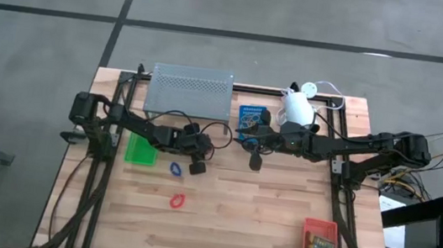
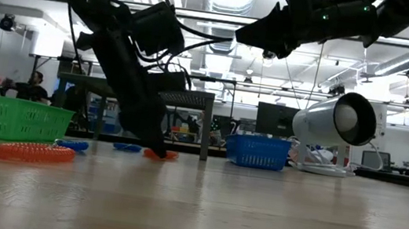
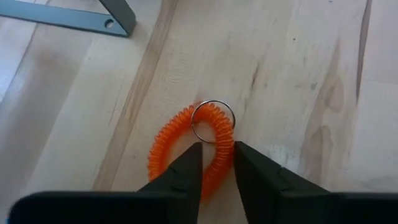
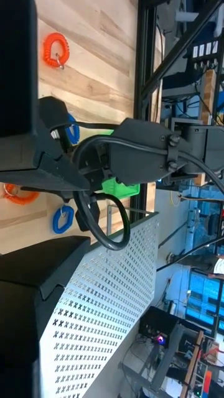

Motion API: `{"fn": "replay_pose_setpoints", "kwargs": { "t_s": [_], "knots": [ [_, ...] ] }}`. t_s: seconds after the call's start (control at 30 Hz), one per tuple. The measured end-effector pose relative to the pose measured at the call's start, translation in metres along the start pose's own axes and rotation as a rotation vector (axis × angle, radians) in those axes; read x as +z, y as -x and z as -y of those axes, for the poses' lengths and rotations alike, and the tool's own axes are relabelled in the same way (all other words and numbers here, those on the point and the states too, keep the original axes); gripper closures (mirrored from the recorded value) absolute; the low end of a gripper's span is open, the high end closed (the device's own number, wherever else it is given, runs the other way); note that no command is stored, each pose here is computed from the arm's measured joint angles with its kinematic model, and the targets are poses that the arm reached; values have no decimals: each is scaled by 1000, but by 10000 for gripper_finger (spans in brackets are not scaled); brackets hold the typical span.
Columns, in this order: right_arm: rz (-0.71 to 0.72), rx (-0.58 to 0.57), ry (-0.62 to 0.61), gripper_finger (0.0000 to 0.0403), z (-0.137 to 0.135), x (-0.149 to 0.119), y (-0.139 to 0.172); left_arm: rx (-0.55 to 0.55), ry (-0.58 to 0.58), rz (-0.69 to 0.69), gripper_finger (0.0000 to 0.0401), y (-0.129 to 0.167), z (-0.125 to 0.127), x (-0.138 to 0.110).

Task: Pick & Place Office Desk Supplies
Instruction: Put the orange spring keychain into the green bin

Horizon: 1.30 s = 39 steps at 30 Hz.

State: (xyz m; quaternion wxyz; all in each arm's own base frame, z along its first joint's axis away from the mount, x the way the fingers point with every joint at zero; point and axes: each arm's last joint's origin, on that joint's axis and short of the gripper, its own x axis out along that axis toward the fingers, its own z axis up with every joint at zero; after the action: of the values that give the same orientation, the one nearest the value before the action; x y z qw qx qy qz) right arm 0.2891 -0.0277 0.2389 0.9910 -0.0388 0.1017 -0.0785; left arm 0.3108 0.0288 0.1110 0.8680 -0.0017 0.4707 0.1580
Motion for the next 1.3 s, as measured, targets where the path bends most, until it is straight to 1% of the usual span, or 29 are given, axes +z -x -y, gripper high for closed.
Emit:
{"fn": "replay_pose_setpoints", "kwargs": {
  "t_s": [0.17, 0.27, 0.77, 1.07, 1.3],
  "knots": [
    [0, 0, 0, 275, 0, 0, 0, 0, 0, -4, 356, 0, 0, 0],
    [0, 0, 0, 275, 0, 0, 0, 1, 3, -4, 371, 0, 0, -1],
    [0, 0, 0, 275, 0, 0, 0, 5, 26, 8, 368, 4, -1, 2],
    [0, 0, 0, 275, 0, 0, 0, -7, 59, 108, 368, 32, -5, 17],
    [1, 0, 0, 275, 0, 0, 0, -14, 107, 138, 368, 59, -9, 21]
  ]
}}
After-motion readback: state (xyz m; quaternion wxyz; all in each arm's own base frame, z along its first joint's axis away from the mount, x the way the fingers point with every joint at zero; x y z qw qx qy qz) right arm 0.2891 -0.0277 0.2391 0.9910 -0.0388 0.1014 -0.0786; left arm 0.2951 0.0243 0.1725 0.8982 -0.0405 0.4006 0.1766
